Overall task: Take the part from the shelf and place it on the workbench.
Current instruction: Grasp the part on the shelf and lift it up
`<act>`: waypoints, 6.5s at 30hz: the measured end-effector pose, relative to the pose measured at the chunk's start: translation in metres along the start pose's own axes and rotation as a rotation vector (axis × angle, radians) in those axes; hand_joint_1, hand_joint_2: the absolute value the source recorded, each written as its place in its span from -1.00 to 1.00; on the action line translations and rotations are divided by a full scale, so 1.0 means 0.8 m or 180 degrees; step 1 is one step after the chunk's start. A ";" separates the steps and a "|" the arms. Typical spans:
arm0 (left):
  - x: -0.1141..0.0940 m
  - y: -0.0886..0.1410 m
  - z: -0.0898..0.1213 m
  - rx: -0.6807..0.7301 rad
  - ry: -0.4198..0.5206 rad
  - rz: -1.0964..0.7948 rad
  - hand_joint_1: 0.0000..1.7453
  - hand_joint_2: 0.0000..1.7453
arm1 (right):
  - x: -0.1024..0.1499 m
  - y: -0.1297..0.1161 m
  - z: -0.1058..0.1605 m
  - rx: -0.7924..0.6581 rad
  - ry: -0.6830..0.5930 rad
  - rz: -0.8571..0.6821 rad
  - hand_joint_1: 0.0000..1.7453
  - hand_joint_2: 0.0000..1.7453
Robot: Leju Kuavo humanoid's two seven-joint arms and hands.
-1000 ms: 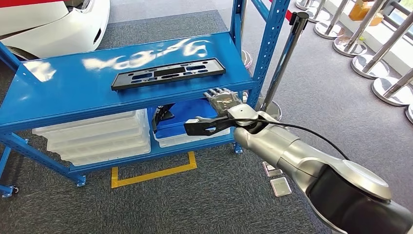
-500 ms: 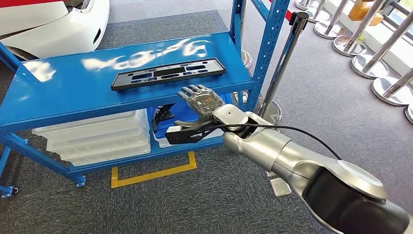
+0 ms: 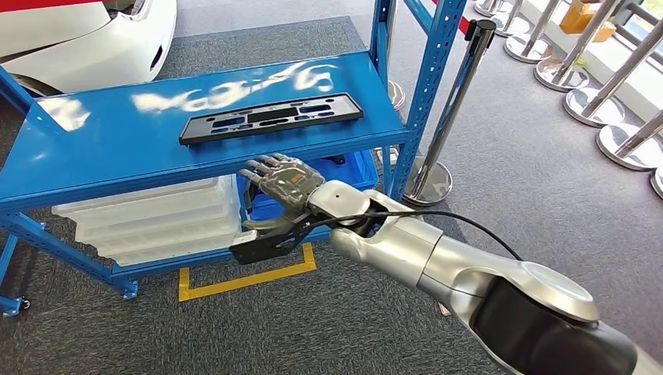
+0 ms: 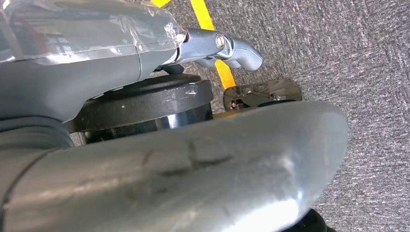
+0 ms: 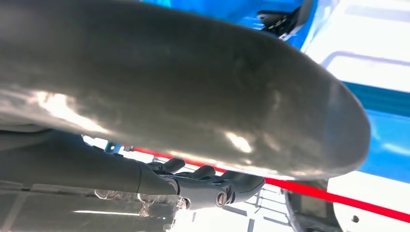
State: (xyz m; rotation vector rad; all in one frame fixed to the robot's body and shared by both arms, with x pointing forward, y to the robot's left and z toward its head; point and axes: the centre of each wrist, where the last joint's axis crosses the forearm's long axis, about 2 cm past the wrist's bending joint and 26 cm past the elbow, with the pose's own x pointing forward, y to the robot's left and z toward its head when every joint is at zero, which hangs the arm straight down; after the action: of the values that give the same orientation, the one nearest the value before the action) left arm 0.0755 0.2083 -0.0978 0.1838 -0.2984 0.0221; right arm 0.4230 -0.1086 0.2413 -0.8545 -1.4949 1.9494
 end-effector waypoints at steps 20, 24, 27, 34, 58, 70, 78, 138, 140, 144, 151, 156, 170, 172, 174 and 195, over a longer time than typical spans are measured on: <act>0.000 0.001 0.000 0.0012 0.0007 0.0007 -1.00 -1.00 | 0.010 0.010 0.000 0.0061 -0.0081 -0.0019 -1.00 -1.00; 0.000 0.001 -0.001 0.0014 0.0008 0.0008 -1.00 -1.00 | 0.011 0.010 -0.001 0.0062 -0.0085 -0.0026 -1.00 -1.00; 0.000 0.001 -0.001 0.0015 0.0000 0.0008 -1.00 -1.00 | 0.011 0.010 -0.001 0.0065 -0.0085 -0.0032 -1.00 -1.00; 0.000 -0.001 0.000 -0.0017 -0.0019 0.0000 -1.00 -1.00 | 0.009 0.011 -0.001 0.0067 -0.0073 -0.0034 -1.00 -1.00; -0.001 0.001 0.000 -0.0005 -0.0017 -0.0029 -1.00 -1.00 | 0.004 0.025 0.004 0.0127 -0.0015 -0.0065 -1.00 -1.00; -0.002 -0.001 0.000 0.0002 -0.0003 -0.0021 -1.00 -1.00 | 0.001 0.024 0.005 0.0142 -0.0009 -0.0073 -1.00 -1.00; 0.000 -0.001 0.000 0.0019 -0.0014 -0.0022 -1.00 -1.00 | 0.000 0.021 0.004 0.0133 -0.0008 -0.0065 -1.00 -1.00; -0.004 -0.003 0.001 0.0048 0.0050 0.0026 -1.00 -1.00 | 0.016 0.026 0.000 0.0398 -0.0334 -0.0680 -1.00 1.00; -0.003 -0.003 0.001 0.0047 0.0045 0.0020 -1.00 -1.00 | 0.018 0.025 -0.001 0.0389 -0.0370 -0.0755 -1.00 1.00; -0.004 -0.003 0.001 0.0028 0.0034 -0.0001 -1.00 -1.00 | 0.024 0.023 -0.002 0.0400 -0.0418 -0.0858 -1.00 1.00; -0.004 -0.003 0.001 0.0016 0.0031 -0.0006 -1.00 -1.00 | 0.027 0.023 -0.003 0.0453 -0.0413 -0.0888 -1.00 1.00; -0.004 -0.003 0.001 0.0010 0.0021 -0.0008 -1.00 -1.00 | 0.025 0.028 -0.002 0.0590 -0.0345 -0.0816 -1.00 1.00; -0.005 -0.003 0.001 0.0020 0.0022 0.0018 -1.00 -1.00 | -0.012 0.064 0.016 0.1222 0.0032 -0.0378 -1.00 1.00; -0.005 -0.003 0.001 0.0017 -0.0002 0.0020 -1.00 -1.00 | -0.017 0.071 0.019 0.1315 0.0051 -0.0335 -1.00 1.00; -0.004 -0.003 0.001 0.0008 -0.0030 0.0019 -1.00 -1.00 | -0.021 0.077 0.022 0.1398 0.0061 -0.0319 -1.00 1.00; -0.004 -0.002 0.001 -0.0077 -0.0138 -0.0028 -1.00 -1.00 | -0.069 0.122 0.059 0.1804 0.0351 -0.0095 -1.00 1.00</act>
State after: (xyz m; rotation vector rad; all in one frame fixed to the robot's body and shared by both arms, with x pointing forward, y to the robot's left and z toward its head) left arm 0.0723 0.2064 -0.0987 0.1618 -0.3408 0.0057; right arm 0.4204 -0.2024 0.1643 -0.6622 -0.8133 2.1038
